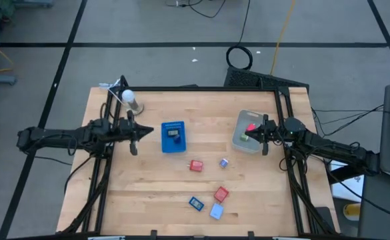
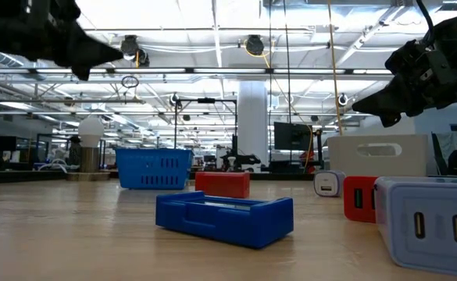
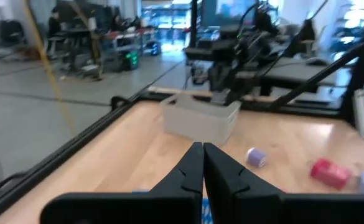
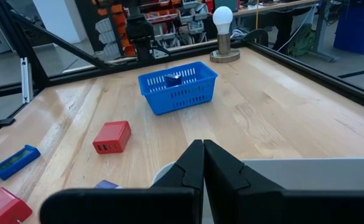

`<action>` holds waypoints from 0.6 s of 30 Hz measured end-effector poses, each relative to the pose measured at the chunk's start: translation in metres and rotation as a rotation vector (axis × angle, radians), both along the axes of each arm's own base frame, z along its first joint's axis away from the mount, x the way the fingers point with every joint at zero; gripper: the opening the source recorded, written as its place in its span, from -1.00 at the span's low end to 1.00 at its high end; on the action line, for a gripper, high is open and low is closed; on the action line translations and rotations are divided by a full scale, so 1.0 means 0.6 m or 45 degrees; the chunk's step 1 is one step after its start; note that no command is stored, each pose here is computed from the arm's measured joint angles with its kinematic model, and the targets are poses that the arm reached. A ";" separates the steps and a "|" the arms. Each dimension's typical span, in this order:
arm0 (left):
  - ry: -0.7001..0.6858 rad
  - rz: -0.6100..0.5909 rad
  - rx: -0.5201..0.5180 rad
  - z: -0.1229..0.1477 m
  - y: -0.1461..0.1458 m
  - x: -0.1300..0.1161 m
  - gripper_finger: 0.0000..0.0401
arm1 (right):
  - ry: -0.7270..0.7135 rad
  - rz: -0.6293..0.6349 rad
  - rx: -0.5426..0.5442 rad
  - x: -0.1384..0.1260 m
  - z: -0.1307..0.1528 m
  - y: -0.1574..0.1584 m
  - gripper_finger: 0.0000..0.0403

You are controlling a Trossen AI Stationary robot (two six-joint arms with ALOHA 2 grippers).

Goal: Pick & Place Office items
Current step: Put the purple charger adapter into the white bin

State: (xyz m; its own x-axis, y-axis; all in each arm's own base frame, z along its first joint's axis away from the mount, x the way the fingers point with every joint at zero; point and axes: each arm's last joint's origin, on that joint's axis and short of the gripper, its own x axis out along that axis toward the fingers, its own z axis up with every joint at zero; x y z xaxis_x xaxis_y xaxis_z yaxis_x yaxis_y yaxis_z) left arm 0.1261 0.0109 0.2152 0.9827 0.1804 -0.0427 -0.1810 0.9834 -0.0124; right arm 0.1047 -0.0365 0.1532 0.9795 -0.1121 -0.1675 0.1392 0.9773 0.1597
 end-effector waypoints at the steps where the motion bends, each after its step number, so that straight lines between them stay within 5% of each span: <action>1: 0.014 0.016 -0.001 -0.007 0.001 -0.001 -0.94 | -0.001 0.000 -0.001 0.000 0.000 0.000 -1.00; 7: 0.003 0.086 0.028 -0.028 0.006 -0.002 -0.99 | 0.001 0.000 0.000 0.000 0.000 0.000 -1.00; 18: -0.025 -0.038 0.062 -0.079 0.001 -0.006 -0.97 | 0.000 -0.001 0.000 0.000 0.000 0.000 -1.00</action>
